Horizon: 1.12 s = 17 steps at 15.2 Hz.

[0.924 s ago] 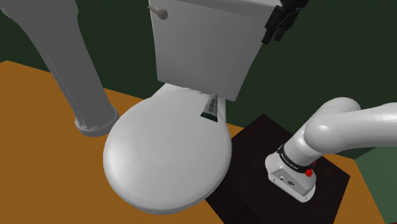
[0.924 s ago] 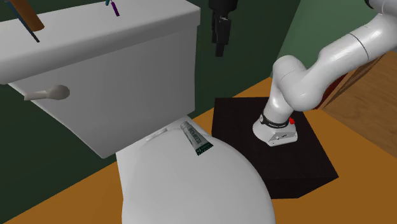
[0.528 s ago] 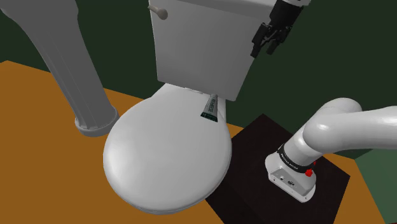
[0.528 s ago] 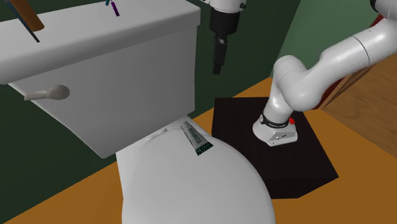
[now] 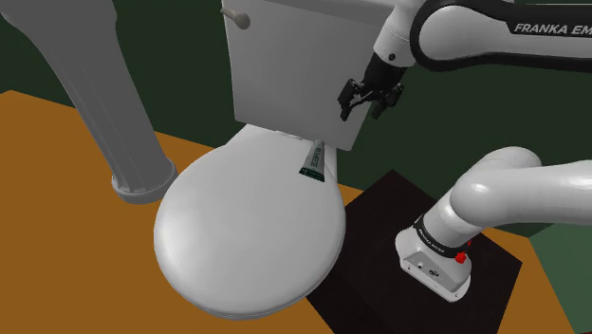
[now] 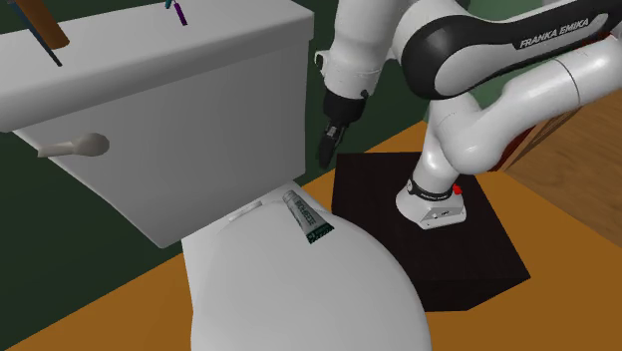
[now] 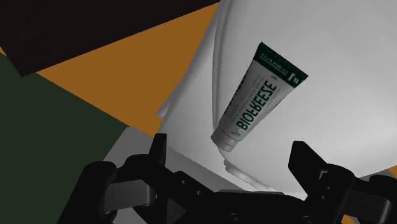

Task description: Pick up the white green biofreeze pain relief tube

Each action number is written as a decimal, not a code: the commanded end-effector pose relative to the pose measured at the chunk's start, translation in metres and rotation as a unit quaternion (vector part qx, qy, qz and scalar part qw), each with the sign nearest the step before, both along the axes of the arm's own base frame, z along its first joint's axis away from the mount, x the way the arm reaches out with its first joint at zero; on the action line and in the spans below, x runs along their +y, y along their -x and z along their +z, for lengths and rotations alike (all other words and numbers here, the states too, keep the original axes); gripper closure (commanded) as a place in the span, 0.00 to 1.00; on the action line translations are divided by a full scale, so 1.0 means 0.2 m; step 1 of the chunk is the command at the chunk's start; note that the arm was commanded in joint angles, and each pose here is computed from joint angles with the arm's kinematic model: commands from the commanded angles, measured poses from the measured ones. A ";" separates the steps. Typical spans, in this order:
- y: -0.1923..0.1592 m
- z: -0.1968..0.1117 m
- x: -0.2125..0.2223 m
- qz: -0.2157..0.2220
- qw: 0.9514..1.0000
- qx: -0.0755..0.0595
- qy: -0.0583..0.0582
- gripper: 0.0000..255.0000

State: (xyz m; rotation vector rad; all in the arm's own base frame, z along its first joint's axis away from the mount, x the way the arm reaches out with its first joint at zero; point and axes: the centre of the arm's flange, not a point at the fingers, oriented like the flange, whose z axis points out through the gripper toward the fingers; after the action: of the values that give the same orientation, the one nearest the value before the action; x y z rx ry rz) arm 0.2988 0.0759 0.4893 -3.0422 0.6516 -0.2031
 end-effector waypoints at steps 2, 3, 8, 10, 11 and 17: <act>-0.05 -0.17 0.10 -0.061 0.998 -0.009 0.004 0.00; -0.07 -0.23 0.13 -0.081 0.997 -0.012 0.006 0.00; -0.18 -0.52 0.28 -0.176 0.984 -0.025 0.014 0.00; -0.24 -0.63 0.33 -0.214 0.976 -0.031 0.018 0.00; -0.26 -0.69 0.36 -0.232 0.972 -0.033 0.019 0.00; -0.26 -0.84 0.36 -0.232 0.972 -0.033 0.019 0.00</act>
State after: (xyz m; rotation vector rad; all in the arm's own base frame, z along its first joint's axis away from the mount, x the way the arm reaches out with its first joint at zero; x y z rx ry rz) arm 0.3512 0.1478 0.3268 -2.8511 1.3556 -0.3241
